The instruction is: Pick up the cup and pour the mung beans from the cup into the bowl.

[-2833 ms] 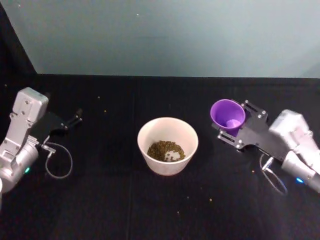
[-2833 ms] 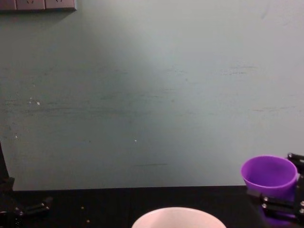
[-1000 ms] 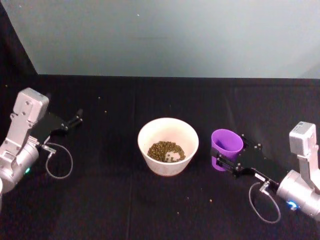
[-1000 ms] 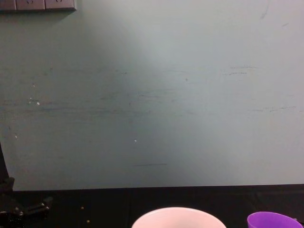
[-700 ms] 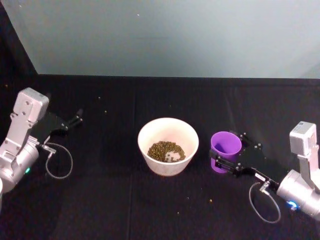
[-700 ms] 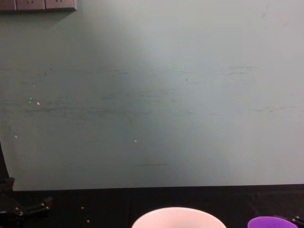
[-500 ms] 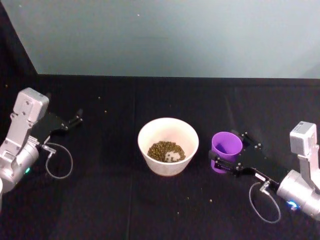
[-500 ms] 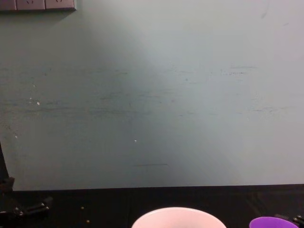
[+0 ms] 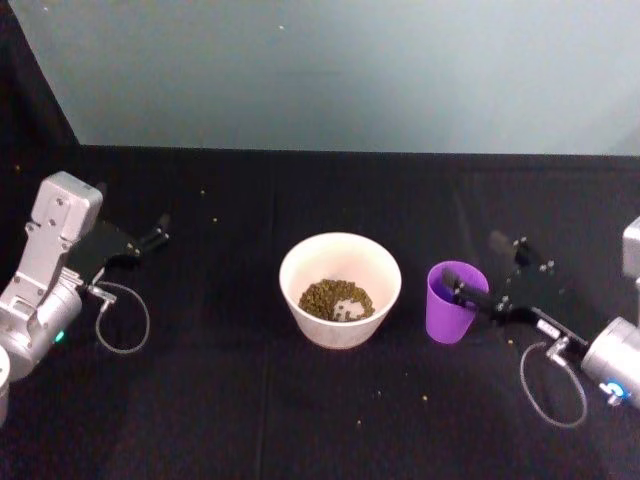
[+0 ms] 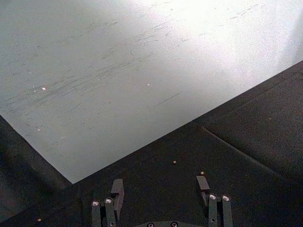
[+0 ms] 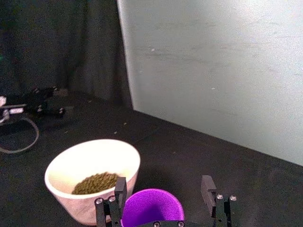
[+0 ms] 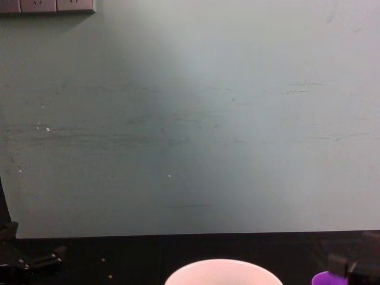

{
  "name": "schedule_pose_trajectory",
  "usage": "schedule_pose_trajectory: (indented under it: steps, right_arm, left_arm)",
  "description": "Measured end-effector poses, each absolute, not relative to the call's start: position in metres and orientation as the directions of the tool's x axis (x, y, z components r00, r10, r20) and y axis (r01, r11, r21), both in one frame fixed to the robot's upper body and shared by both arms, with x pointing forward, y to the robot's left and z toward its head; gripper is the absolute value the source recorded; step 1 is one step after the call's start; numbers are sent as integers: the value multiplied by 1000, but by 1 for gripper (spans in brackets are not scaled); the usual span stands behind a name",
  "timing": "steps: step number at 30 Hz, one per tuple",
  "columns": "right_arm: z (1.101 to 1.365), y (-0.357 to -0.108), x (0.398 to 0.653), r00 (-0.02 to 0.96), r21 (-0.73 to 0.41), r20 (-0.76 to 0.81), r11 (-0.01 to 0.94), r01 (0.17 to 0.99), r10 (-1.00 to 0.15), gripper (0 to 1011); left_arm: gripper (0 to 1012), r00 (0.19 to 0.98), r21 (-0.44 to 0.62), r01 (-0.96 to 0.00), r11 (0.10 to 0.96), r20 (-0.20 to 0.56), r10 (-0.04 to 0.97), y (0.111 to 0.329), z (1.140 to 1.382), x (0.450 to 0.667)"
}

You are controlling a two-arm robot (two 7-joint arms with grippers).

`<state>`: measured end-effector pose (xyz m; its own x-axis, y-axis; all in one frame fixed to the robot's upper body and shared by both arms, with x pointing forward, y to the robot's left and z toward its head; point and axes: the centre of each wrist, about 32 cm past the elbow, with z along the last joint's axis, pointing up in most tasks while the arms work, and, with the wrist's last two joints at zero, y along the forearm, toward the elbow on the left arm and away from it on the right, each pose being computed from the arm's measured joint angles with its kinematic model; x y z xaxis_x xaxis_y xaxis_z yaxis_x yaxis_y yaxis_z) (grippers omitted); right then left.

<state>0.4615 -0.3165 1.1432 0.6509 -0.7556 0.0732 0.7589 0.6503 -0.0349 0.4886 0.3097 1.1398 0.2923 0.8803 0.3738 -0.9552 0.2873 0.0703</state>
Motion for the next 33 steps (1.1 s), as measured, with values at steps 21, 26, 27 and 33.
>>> schedule_pose_trajectory:
  steps: [21,26,27,33]
  right_arm:
    - [1162,-328,428,301,46,72,305,951,-951,1004]
    - [1159,-328,430,278,47,73,282,958,-958,1004]
    - [1159,-328,430,278,47,73,282,958,-958,1004]
    - [1159,-328,430,281,48,74,285,957,-957,1004]
  left_arm:
    - [1000,292,70,-955,287,374,880,310,1140,489]
    - [1000,292,70,-955,287,374,880,310,1140,489]
    - [1000,292,70,-955,287,374,880,310,1140,489]
    - [1000,292,70,-955,287,374,880,310,1140,489]
